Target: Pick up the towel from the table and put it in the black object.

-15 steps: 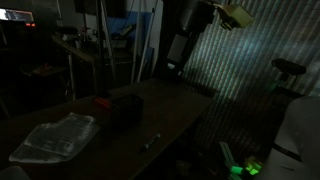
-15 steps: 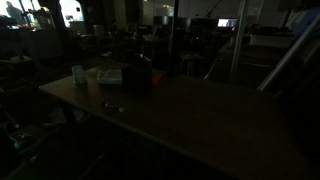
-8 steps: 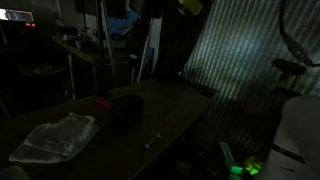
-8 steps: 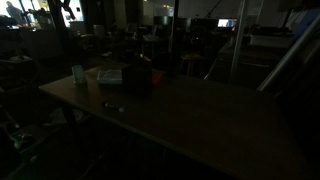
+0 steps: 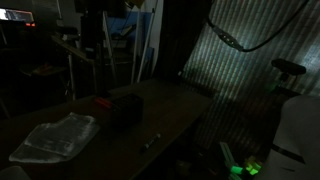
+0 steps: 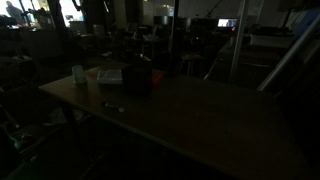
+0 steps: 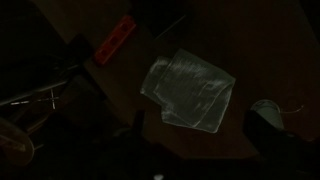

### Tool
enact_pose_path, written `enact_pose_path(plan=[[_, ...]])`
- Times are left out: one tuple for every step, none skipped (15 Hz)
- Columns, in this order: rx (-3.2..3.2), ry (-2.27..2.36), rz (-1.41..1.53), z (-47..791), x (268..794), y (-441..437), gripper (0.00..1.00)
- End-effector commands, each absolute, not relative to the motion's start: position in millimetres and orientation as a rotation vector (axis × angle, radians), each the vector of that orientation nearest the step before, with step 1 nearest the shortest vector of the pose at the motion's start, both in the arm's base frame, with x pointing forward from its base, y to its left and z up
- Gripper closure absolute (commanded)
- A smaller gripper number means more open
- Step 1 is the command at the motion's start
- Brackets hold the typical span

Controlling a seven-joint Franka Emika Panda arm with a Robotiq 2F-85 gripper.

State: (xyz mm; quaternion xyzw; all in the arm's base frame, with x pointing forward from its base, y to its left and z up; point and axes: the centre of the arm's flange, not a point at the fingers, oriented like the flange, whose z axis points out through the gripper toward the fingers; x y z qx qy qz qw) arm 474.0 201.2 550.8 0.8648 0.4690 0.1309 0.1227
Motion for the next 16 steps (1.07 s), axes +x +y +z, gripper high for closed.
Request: enact_pose_path(plan=[[2.437,1.474,0.376,554,526,243,0.00],[2.428,1.492,0.367,547,538,253,0.00],[2.421,1.508,0.359,540,551,262,0.00],[2.418,1.529,0.355,534,562,270,0.00],[2.417,1.541,0.349,526,577,276,0.00],[2.417,1.557,0.345,518,589,282,0.00],[2.413,1.566,0.340,509,604,286,0.00],[2.408,1.577,0.333,499,616,289,0.00],[2.407,1.582,0.325,486,631,291,0.00],[2.406,1.590,0.320,474,640,292,0.00],[2.410,1.589,0.313,460,652,291,0.00],[2.411,1.593,0.305,445,660,291,0.00],[2.418,1.589,0.300,433,667,290,0.00],[2.429,1.594,0.295,419,671,289,0.00],[2.435,1.588,0.286,404,677,288,0.00],[2.445,1.589,0.278,389,683,287,0.00]])
